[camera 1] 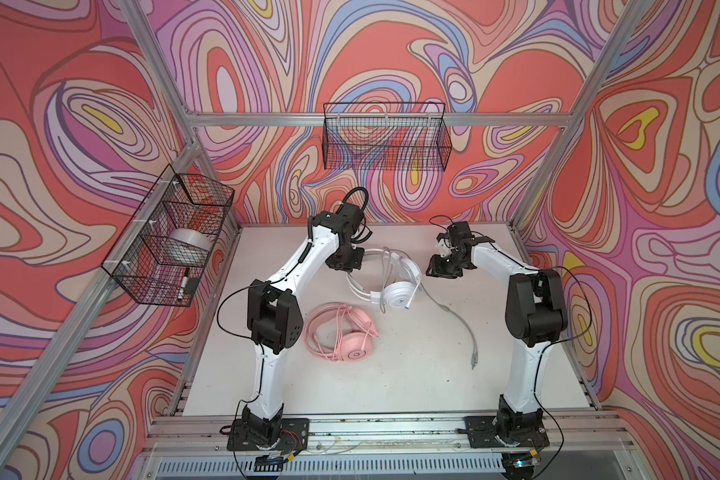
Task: Wrap the headphones
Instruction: 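Release the grey cable and draw the right gripper back from the headset, then lower the right gripper onto the loose grey cable and grasp it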
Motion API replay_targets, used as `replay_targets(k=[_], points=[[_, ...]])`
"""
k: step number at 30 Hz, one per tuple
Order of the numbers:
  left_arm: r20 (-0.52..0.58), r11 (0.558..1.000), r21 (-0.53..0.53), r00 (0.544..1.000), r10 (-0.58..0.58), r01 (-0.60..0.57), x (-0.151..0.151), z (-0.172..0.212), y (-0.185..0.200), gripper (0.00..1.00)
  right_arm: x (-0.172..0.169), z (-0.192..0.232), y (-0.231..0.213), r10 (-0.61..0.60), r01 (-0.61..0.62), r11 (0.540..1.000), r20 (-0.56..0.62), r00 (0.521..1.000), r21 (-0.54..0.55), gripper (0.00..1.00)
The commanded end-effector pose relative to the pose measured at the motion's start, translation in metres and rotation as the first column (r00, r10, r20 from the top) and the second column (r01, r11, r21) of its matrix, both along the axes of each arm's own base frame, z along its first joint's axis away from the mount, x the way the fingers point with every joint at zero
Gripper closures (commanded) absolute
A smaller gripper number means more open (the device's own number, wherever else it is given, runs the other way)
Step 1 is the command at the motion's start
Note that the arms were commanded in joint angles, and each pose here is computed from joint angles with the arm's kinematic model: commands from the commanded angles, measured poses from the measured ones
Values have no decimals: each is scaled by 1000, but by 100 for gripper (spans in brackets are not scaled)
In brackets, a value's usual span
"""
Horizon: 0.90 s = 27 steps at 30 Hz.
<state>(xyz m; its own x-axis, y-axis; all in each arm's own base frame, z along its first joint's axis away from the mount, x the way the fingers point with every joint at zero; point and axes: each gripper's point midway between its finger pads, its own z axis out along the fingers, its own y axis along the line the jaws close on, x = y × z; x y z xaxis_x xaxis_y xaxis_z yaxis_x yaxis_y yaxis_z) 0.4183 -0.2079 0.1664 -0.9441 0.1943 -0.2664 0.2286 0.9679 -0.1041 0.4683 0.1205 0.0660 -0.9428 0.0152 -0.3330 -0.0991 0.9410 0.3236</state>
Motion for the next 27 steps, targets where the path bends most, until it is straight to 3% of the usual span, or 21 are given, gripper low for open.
replay_targets(k=[1,12,19,27], points=[[52,994,-98,997,-52,57,-9,37,-14,100,6,-10,13,20,-20,999,5,1000,28,56],[30,985,-150,996,-78,82,-16,49,-19,100,16,-51,20,21,-22,1000,-43,999,-2,55],[16,984,-156,997,-81,82,-19,51,-19,100,30,-53,24,47,-47,999,-11,999,-16,53],[9,987,-140,996,-83,84,-21,48,-16,100,16,-42,29,50,-49,998,14,999,-29,52]])
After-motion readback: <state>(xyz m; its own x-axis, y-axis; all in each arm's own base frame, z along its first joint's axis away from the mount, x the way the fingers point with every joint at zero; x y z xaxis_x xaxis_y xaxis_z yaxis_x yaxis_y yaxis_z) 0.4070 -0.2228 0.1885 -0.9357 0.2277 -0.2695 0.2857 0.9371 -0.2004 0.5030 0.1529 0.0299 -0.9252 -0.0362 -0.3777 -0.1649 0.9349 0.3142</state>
